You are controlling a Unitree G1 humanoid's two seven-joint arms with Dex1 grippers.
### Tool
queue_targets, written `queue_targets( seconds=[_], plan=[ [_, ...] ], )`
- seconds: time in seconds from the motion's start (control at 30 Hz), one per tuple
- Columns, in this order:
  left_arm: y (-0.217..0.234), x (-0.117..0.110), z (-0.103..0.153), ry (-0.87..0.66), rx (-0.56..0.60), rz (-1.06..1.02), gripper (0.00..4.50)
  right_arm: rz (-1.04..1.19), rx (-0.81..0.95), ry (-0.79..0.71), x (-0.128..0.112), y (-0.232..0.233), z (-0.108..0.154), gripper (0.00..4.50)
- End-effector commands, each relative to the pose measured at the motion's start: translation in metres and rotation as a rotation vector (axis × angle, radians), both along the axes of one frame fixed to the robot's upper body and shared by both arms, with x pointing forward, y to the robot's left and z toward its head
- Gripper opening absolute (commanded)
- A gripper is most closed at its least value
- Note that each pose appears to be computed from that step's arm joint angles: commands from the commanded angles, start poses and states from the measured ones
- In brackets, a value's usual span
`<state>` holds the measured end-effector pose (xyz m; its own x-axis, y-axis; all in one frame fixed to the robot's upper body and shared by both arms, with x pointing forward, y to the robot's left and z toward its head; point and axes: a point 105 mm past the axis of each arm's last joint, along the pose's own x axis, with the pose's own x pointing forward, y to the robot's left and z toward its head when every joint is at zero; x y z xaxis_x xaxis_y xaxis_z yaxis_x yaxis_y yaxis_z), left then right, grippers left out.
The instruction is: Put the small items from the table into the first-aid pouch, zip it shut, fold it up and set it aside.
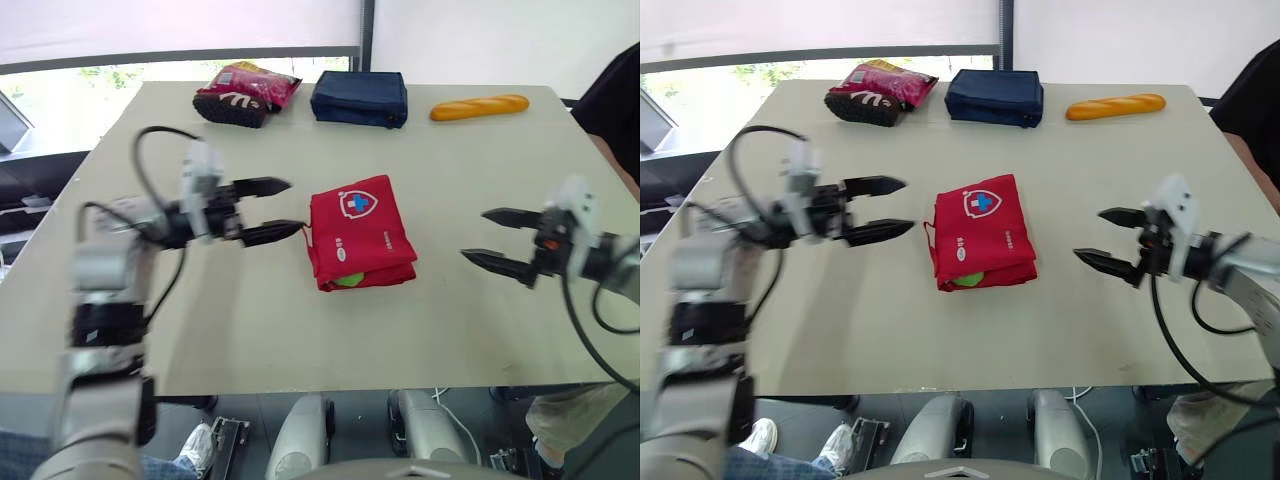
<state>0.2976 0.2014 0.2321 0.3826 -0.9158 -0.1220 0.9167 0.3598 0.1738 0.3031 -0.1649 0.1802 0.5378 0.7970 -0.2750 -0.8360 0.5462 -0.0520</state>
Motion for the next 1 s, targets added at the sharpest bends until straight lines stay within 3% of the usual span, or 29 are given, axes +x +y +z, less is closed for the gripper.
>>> queue_targets(
  seconds=[0.03, 0.23, 0.4, 0.53, 0.57, 0.6, 0.77, 0.87, 0.9, 1.0],
  plan=[
    [0.008, -0.024, 0.028, -0.052, -0.016, -0.017, 4.43, 0.026, 0.033, 0.055, 0.02, 0.019, -0.005, 4.5],
    [-0.002, -0.034, 0.032, -0.059, -0.031, -0.036, 4.43, 0.044, 0.078, 0.167, 0.055, 0.062, -0.02, 4.5],
    [-0.006, -0.036, 0.034, -0.07, -0.033, -0.026, 4.43, -0.03, 0.037, 0.262, 0.081, 0.07, -0.042, 4.5],
    [-0.005, -0.036, 0.032, -0.069, -0.019, -0.011, 4.43, 0.001, 0.04, 0.344, 0.079, 0.08, -0.053, 4.5],
    [-0.005, -0.036, 0.032, -0.072, -0.02, -0.01, 4.5, 0.018, 0.063, 0.37, 0.077, 0.084, -0.054, 3.93],
    [-0.005, -0.037, 0.032, -0.074, -0.02, -0.008, 4.5, 0.042, 0.08, 0.389, 0.073, 0.087, -0.053, 3.75],
    [-0.004, -0.038, 0.033, -0.08, -0.021, -0.006, 4.5, 0.078, 0.139, 0.428, 0.061, 0.089, -0.045, 1.53],
    [-0.005, -0.037, 0.034, -0.087, -0.019, -0.012, 4.5, 0.053, 0.181, 0.43, 0.059, 0.086, -0.039, 0.48],
    [-0.005, -0.036, 0.034, -0.089, -0.019, -0.014, 4.5, 0.045, 0.19, 0.428, 0.058, 0.086, -0.037, 0.17],
    [-0.007, -0.034, 0.038, -0.106, -0.021, -0.023, 4.5, -0.077, 0.292, 0.371, 0.071, 0.076, -0.021, 0.08]
  ],
)
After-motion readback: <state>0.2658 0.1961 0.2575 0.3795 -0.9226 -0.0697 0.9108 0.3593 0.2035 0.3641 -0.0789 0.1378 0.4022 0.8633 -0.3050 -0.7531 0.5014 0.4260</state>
